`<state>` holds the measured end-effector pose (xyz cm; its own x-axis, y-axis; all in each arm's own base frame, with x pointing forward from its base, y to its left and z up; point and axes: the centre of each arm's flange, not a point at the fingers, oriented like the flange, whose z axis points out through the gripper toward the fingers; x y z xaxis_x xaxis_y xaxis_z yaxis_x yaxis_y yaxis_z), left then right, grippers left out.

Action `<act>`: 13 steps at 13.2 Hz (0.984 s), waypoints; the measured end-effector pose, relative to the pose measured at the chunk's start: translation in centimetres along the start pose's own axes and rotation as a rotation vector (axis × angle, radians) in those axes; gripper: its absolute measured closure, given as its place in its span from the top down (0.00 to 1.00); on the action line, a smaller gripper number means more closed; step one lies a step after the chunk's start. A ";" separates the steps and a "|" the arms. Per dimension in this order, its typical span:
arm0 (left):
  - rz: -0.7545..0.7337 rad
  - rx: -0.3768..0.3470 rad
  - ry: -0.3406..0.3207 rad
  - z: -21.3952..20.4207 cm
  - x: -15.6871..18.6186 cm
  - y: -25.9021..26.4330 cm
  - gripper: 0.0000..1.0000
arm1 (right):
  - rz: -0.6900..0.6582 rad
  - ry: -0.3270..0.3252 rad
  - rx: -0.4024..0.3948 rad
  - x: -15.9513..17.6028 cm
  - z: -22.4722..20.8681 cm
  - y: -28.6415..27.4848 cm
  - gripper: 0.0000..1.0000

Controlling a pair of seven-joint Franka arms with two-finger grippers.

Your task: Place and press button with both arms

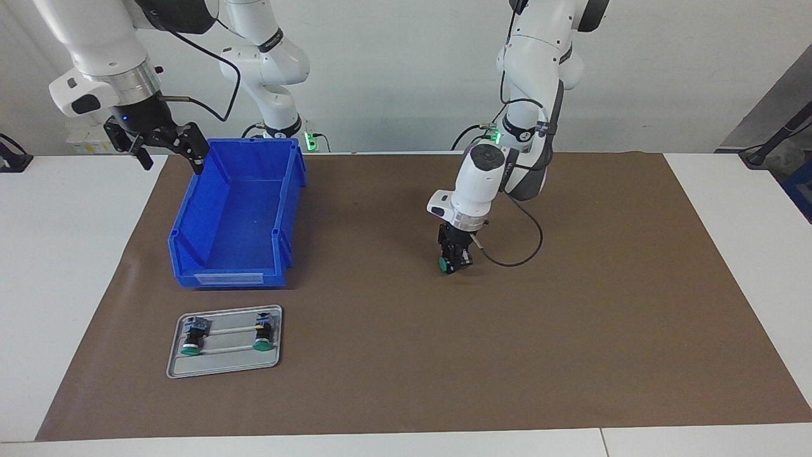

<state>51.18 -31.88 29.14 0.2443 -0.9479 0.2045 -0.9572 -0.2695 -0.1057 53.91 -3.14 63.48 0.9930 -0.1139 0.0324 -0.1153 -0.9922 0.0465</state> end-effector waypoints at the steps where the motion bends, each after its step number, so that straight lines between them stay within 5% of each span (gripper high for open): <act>1: -0.026 -0.001 0.011 -0.2 -0.2 -0.6 0.33 | 0.000 0.000 0.000 0.0 0.0 0.0 1.00; 9: -0.247 -0.009 0.154 -4.0 -0.3 -6.4 0.33 | -0.002 0.001 0.000 0.0 0.0 -0.1 1.00; 13: -0.325 -0.186 0.279 -8.0 -2.0 -11.2 0.33 | -0.002 0.002 0.000 0.0 0.0 -0.1 1.00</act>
<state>60.19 -25.58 37.66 0.5095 -0.7305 0.4547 -0.8556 -0.4860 0.1780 53.93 -3.00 63.48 0.9932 -0.1114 0.0339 -0.1130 -0.9925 0.0464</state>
